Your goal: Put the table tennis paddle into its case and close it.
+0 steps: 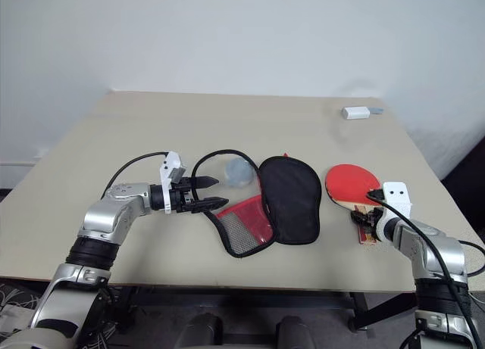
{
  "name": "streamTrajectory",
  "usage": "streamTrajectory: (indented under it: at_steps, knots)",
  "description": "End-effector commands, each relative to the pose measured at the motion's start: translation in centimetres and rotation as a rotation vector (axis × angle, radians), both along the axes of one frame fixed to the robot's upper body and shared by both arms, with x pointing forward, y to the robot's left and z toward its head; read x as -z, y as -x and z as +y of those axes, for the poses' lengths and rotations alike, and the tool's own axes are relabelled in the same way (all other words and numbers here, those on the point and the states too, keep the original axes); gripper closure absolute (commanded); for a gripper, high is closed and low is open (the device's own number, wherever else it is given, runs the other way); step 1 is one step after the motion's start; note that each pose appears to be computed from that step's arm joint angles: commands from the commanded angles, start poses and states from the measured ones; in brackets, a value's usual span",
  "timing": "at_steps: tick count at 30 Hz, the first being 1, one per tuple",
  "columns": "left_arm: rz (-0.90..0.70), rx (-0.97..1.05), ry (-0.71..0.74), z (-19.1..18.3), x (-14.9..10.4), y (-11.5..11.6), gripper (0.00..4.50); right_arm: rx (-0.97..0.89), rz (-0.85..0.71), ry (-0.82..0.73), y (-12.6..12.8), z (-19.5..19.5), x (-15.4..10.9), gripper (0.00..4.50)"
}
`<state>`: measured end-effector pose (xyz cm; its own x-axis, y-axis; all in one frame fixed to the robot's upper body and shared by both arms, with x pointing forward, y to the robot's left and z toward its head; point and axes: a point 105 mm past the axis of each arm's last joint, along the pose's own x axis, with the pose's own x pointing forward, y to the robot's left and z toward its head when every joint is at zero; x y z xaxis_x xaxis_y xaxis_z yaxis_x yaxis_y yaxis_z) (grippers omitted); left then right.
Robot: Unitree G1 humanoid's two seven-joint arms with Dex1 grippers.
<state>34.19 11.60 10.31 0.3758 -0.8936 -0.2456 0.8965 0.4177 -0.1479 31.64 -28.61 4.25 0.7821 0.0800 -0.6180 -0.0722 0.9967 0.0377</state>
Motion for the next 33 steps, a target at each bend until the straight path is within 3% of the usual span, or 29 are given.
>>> streamTrajectory:
  at_steps: [1, 4, 9, 15, 21, 28, 33]
  knots:
    - [-0.049, 0.014, 0.002, 0.1, -1.5, 0.0, 0.0, 0.018, -0.014, 0.033, -0.3, -0.5, -0.3, 2.45]
    - [-0.045, 0.016, 0.001, 0.1, -1.5, 0.0, 0.0, 0.005, -0.039, 0.033, -0.5, -0.3, -1.3, 2.98]
    - [-0.042, 0.016, -0.004, 0.3, -1.6, -0.1, 0.0, 0.014, -0.139, -0.003, -1.8, 0.6, -5.1, 3.28]
    - [-0.038, 0.021, -0.006, 0.1, -1.6, -0.2, 0.0, 0.057, -0.219, -0.123, -3.6, 3.3, -8.9, 3.28]
    - [-0.031, 0.026, -0.004, -0.1, -1.5, -0.2, 0.0, 0.057, -0.17, -0.274, -3.5, 8.2, -8.5, 3.28]
    - [-0.03, 0.033, -0.003, -0.3, -1.5, -0.3, 0.0, 0.054, -0.07, -0.296, -2.2, 11.4, -5.6, 3.28]
    - [-0.024, 0.044, 0.002, -0.7, -1.4, -0.5, 0.0, 0.019, -0.051, -0.286, -1.8, 13.3, -4.9, 3.28]
